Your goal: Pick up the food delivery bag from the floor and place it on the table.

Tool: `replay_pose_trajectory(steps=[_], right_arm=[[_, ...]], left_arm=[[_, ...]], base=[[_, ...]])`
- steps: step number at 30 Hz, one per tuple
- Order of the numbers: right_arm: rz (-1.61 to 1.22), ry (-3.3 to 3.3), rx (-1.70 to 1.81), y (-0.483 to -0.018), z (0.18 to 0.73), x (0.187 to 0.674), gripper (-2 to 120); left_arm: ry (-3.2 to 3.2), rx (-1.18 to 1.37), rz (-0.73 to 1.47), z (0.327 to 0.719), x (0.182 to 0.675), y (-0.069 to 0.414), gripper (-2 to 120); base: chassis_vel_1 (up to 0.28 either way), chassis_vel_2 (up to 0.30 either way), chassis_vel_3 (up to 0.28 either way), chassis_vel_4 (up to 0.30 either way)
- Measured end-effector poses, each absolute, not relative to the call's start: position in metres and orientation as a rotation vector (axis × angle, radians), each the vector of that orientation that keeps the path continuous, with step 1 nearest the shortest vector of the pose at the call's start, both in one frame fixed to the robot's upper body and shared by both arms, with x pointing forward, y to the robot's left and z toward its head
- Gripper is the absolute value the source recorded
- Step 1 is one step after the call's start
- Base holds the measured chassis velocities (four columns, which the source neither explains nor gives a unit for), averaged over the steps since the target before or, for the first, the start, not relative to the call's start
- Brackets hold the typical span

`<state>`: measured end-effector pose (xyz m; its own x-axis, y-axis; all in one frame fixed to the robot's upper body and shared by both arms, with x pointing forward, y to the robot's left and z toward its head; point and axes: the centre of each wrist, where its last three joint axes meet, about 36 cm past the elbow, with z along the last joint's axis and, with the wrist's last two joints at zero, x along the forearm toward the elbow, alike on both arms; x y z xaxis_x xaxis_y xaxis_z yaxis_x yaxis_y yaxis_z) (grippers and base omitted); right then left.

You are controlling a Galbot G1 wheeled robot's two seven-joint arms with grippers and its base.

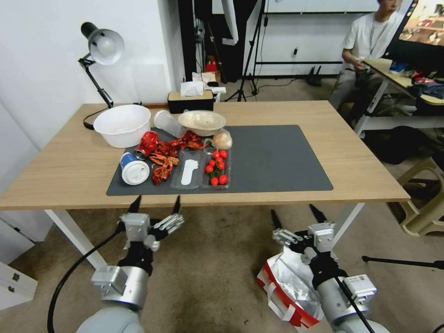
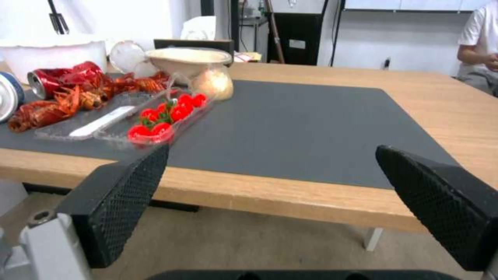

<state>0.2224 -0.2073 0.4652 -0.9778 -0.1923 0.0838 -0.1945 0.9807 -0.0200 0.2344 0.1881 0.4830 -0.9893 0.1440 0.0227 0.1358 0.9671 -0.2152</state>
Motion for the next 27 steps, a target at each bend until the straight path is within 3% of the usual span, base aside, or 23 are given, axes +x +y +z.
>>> replay_pose_trajectory(steps=[12, 27], right_arm=[[0.060, -3.069, 0.277, -0.2104, 0.4689, 0.2224, 100], [0.084, -3.076, 0.268, -0.2112, 0.4690, 0.2207, 100]], left_arm=[[-3.067, -0.212, 0.557, 0.4785, 0.2285, 0.1856, 100], [-3.052, -0.162, 0.606, 0.4801, 0.2263, 0.1856, 100]], base=[[0.000, 0.000, 0.000, 0.000], [0.000, 0.000, 0.000, 0.000]])
